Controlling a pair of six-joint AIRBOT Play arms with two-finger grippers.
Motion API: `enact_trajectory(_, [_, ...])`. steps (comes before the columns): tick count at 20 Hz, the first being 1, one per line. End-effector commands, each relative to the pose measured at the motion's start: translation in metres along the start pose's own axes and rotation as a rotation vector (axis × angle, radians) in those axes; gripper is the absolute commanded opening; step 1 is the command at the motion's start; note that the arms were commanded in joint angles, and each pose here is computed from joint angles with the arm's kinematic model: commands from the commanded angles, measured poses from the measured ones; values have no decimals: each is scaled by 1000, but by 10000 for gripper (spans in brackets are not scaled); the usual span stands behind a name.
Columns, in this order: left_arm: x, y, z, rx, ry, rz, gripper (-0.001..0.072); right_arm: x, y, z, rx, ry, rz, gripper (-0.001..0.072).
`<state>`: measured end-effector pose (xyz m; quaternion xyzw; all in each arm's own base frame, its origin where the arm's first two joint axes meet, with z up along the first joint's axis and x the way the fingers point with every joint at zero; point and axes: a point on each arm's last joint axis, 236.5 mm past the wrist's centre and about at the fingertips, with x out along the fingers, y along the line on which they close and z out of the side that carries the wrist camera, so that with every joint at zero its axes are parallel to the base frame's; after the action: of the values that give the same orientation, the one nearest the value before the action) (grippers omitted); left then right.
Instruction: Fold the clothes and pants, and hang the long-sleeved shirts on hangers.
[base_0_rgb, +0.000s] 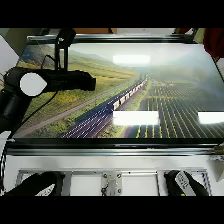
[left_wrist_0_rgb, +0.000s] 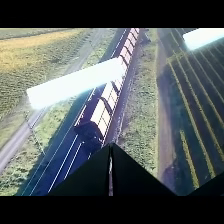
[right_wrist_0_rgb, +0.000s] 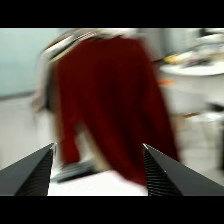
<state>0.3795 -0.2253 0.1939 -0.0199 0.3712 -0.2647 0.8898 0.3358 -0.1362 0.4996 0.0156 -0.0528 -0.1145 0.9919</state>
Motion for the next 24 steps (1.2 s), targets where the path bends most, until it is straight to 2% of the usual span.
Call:
enact_trajectory(1, [2,17,-11,-67,28,11,14,-4,161,-104,-73,292,542,590])
enact_trajectory(4, [15,14,-40,-164,69,-49,14,-57,267,-215,-78,618,909,589])
enact_trajectory(7, [22,14,-56,-186,69,-52,14,-113,332,-302,-94,852,1121,589])
enact_trajectory(10, [17,12,-57,-182,61,-56,14,-152,362,-356,-121,1009,1228,590])
enact_trajectory(15, [9,10,-53,-176,41,-58,14,-170,378,-383,-131,1105,1283,584])
enact_trajectory(16, [9,10,-54,-176,43,-57,14,-170,378,-385,-131,1109,1282,509])
enact_trajectory(18, [9,10,-54,-176,43,-58,14,-170,378,-384,-129,1108,1281,17])
enact_trajectory(24, [9,10,-53,-176,42,-58,14,-170,378,-384,-131,1107,1282,26])
